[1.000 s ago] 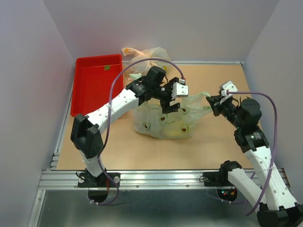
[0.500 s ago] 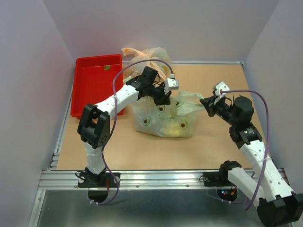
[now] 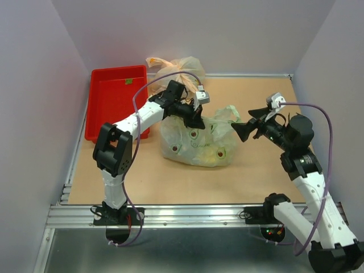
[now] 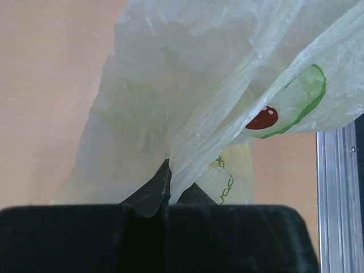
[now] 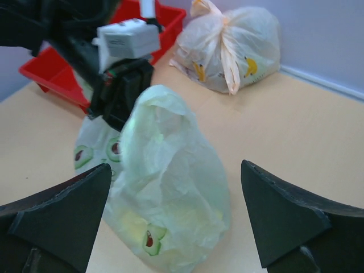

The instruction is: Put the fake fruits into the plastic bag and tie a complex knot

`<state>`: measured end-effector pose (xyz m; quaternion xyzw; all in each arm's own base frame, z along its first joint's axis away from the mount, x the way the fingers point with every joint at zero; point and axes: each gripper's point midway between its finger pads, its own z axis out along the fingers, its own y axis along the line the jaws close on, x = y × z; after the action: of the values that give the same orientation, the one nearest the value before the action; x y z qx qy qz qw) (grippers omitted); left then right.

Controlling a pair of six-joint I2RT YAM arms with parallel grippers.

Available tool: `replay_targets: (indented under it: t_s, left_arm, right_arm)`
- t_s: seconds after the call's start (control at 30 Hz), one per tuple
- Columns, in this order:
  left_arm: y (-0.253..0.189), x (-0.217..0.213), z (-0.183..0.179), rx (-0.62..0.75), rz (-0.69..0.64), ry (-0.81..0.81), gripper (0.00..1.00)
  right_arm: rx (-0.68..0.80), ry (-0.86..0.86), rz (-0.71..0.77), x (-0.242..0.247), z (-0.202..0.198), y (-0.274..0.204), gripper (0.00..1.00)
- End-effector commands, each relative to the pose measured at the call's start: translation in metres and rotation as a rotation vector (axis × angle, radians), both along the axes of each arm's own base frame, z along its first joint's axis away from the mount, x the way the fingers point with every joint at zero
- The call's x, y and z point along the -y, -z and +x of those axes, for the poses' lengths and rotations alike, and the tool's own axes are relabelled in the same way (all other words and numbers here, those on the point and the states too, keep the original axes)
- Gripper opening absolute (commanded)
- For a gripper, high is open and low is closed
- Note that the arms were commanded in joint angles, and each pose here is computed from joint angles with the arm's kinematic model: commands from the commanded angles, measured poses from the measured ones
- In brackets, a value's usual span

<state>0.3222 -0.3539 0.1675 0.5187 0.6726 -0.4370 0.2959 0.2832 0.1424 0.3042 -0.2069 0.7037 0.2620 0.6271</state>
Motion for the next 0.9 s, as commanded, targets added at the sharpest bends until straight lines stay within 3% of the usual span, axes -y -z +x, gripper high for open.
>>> replay_targets:
  t_s: [0.0,0.13,0.3,0.53,0.87]
  left_arm:
    - [-0.014,0.006,-0.001,-0.014,-0.047,0.052,0.00]
    - [-0.018,0.009,-0.002,-0.029,-0.068,0.070,0.00]
    - [-0.024,0.010,-0.011,-0.047,-0.097,0.108,0.00]
    - [-0.023,0.006,-0.021,-0.053,-0.091,0.148,0.00]
    - [-0.019,0.018,-0.031,-0.065,-0.088,0.200,0.00]
  right_arm:
    - [0.082,-0.098,-0.033,-0.005,-0.039,-0.030,1.00]
    - [0.036,-0.143,-0.104,-0.003,-0.057,0.010,1.00]
    - [0.042,-0.188,-0.181,-0.007,-0.041,0.055,1.00]
    - [0.239,-0.242,-0.147,-0.024,-0.011,0.050,1.00]
    - [0.278,-0.402,-0.043,-0.054,0.012,0.055,1.00]
